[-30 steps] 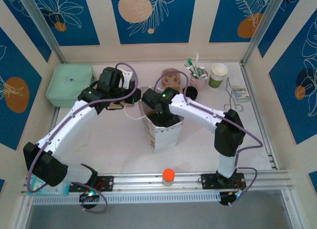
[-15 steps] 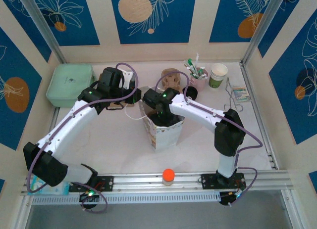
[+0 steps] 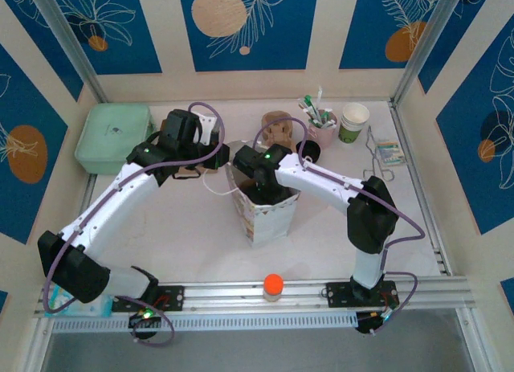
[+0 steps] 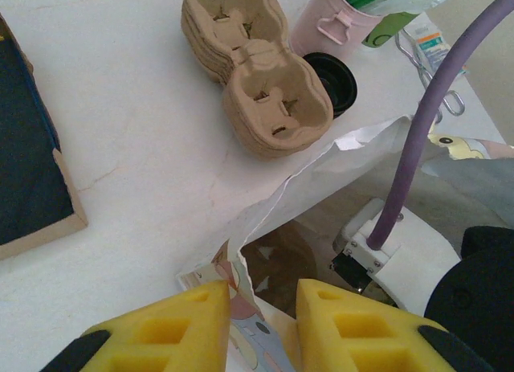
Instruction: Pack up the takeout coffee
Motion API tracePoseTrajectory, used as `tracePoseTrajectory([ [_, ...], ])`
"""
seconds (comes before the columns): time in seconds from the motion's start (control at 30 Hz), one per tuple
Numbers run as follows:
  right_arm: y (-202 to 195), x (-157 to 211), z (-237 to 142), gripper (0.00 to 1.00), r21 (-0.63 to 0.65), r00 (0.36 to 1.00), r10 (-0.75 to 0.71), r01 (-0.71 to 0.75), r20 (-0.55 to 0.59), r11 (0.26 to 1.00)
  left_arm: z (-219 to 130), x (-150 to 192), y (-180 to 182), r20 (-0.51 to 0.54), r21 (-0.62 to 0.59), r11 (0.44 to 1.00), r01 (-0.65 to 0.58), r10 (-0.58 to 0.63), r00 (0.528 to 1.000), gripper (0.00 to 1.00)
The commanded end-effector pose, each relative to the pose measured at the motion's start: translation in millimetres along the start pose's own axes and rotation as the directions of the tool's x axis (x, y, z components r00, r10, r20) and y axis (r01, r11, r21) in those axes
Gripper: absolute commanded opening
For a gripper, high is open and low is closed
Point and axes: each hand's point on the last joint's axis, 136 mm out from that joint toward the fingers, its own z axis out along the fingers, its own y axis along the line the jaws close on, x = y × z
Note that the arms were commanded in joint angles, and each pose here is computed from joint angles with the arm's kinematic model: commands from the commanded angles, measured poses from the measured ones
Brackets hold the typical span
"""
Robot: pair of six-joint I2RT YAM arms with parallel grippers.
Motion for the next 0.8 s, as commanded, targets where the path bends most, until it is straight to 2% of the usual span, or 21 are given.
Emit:
tracePoseTrajectory([
  [0.0,-1.4,6.9,-1.6,0.48,-0.019,1.000,0.003,-0.003,-0.022,1.000,-2.4,5.3,-1.8,-0.012,-0.004,1.000,-0.002,0.002,1.000,0.28],
  [0.77,-6.5,10.5,13.4,0.49,-0.010,0.998,0.021,-0.022,-0.057,1.000,-4.4,3.4,-3.4,-0.005,-0.006,1.000,-0.008,0.008,1.000,0.28],
])
